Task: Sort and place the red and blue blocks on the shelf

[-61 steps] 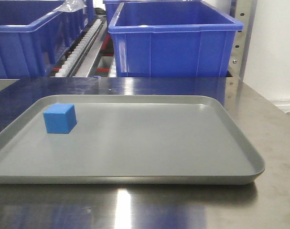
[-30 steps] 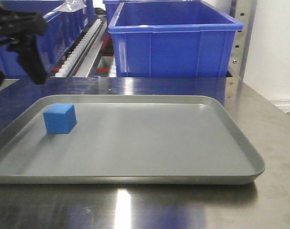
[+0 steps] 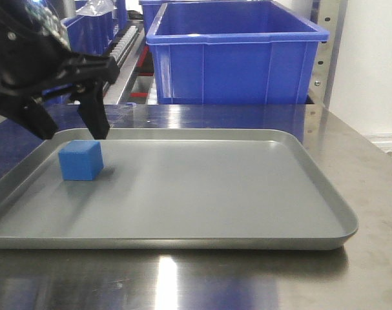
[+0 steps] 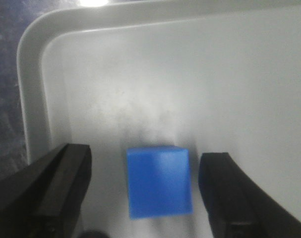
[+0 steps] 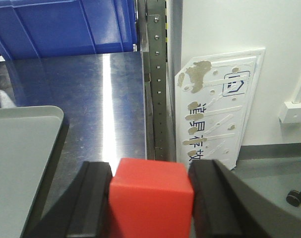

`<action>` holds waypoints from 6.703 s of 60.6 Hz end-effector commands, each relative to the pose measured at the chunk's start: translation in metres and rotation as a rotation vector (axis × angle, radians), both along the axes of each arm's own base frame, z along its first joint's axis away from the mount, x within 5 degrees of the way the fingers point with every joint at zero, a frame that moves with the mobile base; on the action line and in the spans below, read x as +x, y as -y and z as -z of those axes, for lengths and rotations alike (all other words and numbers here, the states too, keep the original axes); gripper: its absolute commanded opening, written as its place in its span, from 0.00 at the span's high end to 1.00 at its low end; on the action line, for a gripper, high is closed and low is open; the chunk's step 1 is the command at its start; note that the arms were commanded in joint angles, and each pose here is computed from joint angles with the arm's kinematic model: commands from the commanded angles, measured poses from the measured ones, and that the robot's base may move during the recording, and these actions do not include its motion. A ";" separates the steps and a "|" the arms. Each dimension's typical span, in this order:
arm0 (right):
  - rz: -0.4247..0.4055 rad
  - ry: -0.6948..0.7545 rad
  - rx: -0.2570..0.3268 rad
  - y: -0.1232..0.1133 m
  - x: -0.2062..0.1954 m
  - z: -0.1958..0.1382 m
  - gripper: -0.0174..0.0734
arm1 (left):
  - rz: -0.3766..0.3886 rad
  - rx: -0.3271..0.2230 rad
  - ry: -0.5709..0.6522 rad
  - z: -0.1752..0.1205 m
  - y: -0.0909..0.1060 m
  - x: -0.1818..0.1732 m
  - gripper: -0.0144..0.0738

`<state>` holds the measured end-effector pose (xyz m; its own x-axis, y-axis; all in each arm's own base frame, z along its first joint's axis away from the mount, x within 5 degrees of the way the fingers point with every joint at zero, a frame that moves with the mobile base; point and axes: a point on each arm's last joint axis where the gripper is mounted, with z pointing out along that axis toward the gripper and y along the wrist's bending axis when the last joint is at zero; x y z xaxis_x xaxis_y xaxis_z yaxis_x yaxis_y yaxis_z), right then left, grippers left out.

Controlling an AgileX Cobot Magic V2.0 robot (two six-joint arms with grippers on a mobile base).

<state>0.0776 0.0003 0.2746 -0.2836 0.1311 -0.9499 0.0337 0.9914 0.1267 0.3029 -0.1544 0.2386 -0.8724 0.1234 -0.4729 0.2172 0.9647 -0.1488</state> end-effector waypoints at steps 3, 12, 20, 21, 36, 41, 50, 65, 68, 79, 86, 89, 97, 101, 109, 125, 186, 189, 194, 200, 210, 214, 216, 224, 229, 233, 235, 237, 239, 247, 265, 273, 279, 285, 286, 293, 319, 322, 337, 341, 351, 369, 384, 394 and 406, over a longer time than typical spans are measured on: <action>0.005 0.116 -0.019 0.001 0.002 -0.017 0.75 | 0.003 -0.049 0.084 -0.015 0.007 0.006 0.25; 0.005 0.116 -0.019 0.001 0.002 -0.017 0.75 | 0.002 -0.041 0.061 -0.006 0.009 0.009 0.25; 0.005 0.116 -0.019 0.001 0.002 -0.017 0.75 | 0.002 -0.035 0.043 0.001 0.011 0.011 0.25; 0.005 0.116 -0.019 0.001 0.002 -0.017 0.75 | 0.002 -0.037 0.041 0.001 0.011 0.011 0.25; 0.005 0.116 -0.019 0.001 0.002 -0.017 0.75 | -0.004 -0.048 0.028 0.002 0.012 0.010 0.29; 0.005 0.116 -0.019 0.001 0.002 -0.017 0.75 | -0.004 -0.043 0.017 0.002 0.012 0.009 0.37; 0.005 0.116 -0.019 0.001 0.002 -0.017 0.75 | -0.002 -0.021 -0.027 0.001 0.011 0.006 0.68; 0.005 0.116 -0.019 0.001 0.002 -0.017 0.75 | 0.013 -0.003 0.012 -0.017 0.004 -0.001 0.69; 0.005 0.116 -0.019 0.001 0.002 -0.017 0.75 | 0.018 0.002 0.046 -0.027 0.001 -0.004 0.68; 0.005 0.116 -0.019 0.001 0.002 -0.017 0.75 | -0.013 -0.041 0.183 -0.074 -0.021 -0.019 0.69; 0.005 0.116 -0.019 0.001 0.002 -0.017 0.75 | -0.069 -0.082 0.286 -0.108 -0.046 -0.034 0.69; 0.005 0.116 -0.019 0.001 0.002 -0.017 0.75 | -0.101 -0.097 0.331 -0.121 -0.059 -0.043 0.69; 0.005 0.116 -0.019 0.001 0.002 -0.017 0.75 | -0.189 -0.114 0.443 -0.145 -0.093 -0.071 0.69; 0.005 0.116 -0.019 0.001 0.002 -0.017 0.75 | -0.226 -0.105 0.499 -0.150 -0.108 -0.088 0.69; 0.005 0.116 -0.019 0.001 0.002 -0.017 0.75 | -0.285 -0.088 0.572 -0.143 -0.129 -0.122 0.69; 0.005 0.116 -0.019 0.001 0.002 -0.017 0.75 | -0.331 -0.094 0.622 -0.091 -0.144 -0.180 0.69; 0.005 0.116 -0.019 0.001 0.002 -0.017 0.75 | -0.367 -0.063 0.685 -0.064 -0.153 -0.211 0.68; 0.005 0.116 -0.019 0.001 0.002 -0.017 0.75 | -0.367 -0.063 0.685 -0.064 -0.153 -0.211 0.68; 0.005 0.116 -0.019 0.001 0.002 -0.017 0.75 | -0.367 -0.063 0.685 -0.064 -0.153 -0.211 0.68; 0.005 0.116 -0.019 0.001 0.002 -0.017 0.75 | -0.367 -0.063 0.685 -0.064 -0.153 -0.211 0.68; 0.005 0.116 -0.019 0.001 0.002 -0.017 0.75 | -0.367 -0.063 0.685 -0.064 -0.153 -0.211 0.68; 0.005 0.116 -0.019 0.001 0.002 -0.017 0.75 | -0.367 -0.063 0.685 -0.064 -0.153 -0.211 0.68; 0.005 0.116 -0.019 0.001 0.002 -0.017 0.75 | -0.367 -0.063 0.685 -0.064 -0.153 -0.211 0.68; 0.005 0.116 -0.019 0.001 0.002 -0.017 0.75 | -0.367 -0.063 0.685 -0.064 -0.153 -0.211 0.68; 0.005 0.116 -0.019 0.001 0.002 -0.017 0.75 | -0.367 -0.063 0.685 -0.064 -0.153 -0.211 0.68; 0.005 0.116 -0.019 0.001 0.002 -0.017 0.75 | -0.367 -0.063 0.685 -0.064 -0.153 -0.211 0.68; 0.005 0.116 -0.019 0.001 0.002 -0.017 0.75 | -0.367 -0.063 0.685 -0.064 -0.153 -0.211 0.68; 0.005 0.116 -0.019 0.001 0.002 -0.017 0.75 | -0.367 -0.063 0.685 -0.064 -0.153 -0.211 0.69; 0.005 0.116 -0.019 0.001 0.002 -0.017 0.75 | -0.367 -0.063 0.685 -0.064 -0.153 -0.211 0.68; 0.005 0.116 -0.019 0.001 0.002 -0.017 0.75 | -0.367 -0.063 0.685 -0.064 -0.153 -0.211 0.68; 0.005 0.116 -0.019 0.001 0.002 -0.017 0.75 | -0.367 -0.063 0.685 -0.064 -0.153 -0.211 0.68; 0.005 0.116 -0.019 0.001 0.002 -0.017 0.75 | -0.367 -0.063 0.685 -0.064 -0.153 -0.211 0.68; 0.005 0.116 -0.019 0.001 0.002 -0.017 0.75 | -0.367 -0.063 0.685 -0.064 -0.153 -0.211 0.68; 0.005 0.116 -0.019 0.001 0.002 -0.017 0.75 | -0.367 -0.063 0.685 -0.064 -0.153 -0.211 0.68; 0.005 0.116 -0.019 0.001 0.002 -0.017 0.75 | -0.367 -0.063 0.685 -0.064 -0.153 -0.211 0.68; 0.005 0.116 -0.019 0.001 0.002 -0.017 0.75 | -0.367 -0.063 0.685 -0.064 -0.153 -0.211 0.68; 0.005 0.113 -0.019 0.001 0.002 -0.017 0.75 | -0.367 -0.063 0.685 -0.064 -0.153 -0.211 0.68; 0.005 0.113 -0.019 0.001 0.002 -0.017 0.75 | -0.367 -0.063 0.685 -0.064 -0.153 -0.211 0.68; 0.005 0.113 -0.019 0.001 0.002 -0.017 0.75 | -0.367 -0.063 0.685 -0.064 -0.153 -0.211 0.68; 0.005 0.113 -0.019 0.001 0.002 -0.017 0.75 | -0.367 -0.063 0.685 -0.064 -0.153 -0.211 0.68; 0.005 0.113 -0.019 0.001 0.002 -0.017 0.75 | -0.367 -0.063 0.685 -0.064 -0.153 -0.211 0.68; 0.005 0.113 -0.019 0.001 0.002 -0.017 0.75 | -0.367 -0.063 0.685 -0.064 -0.153 -0.211 0.68; 0.005 0.113 -0.019 0.001 0.002 -0.017 0.75 | -0.367 -0.063 0.685 -0.064 -0.153 -0.211 0.68; 0.005 0.113 -0.019 0.001 0.002 -0.017 0.75 | -0.367 -0.063 0.685 -0.064 -0.153 -0.211 0.68; 0.005 0.113 -0.019 0.001 0.002 -0.017 0.75 | -0.367 -0.063 0.685 -0.064 -0.153 -0.211 0.68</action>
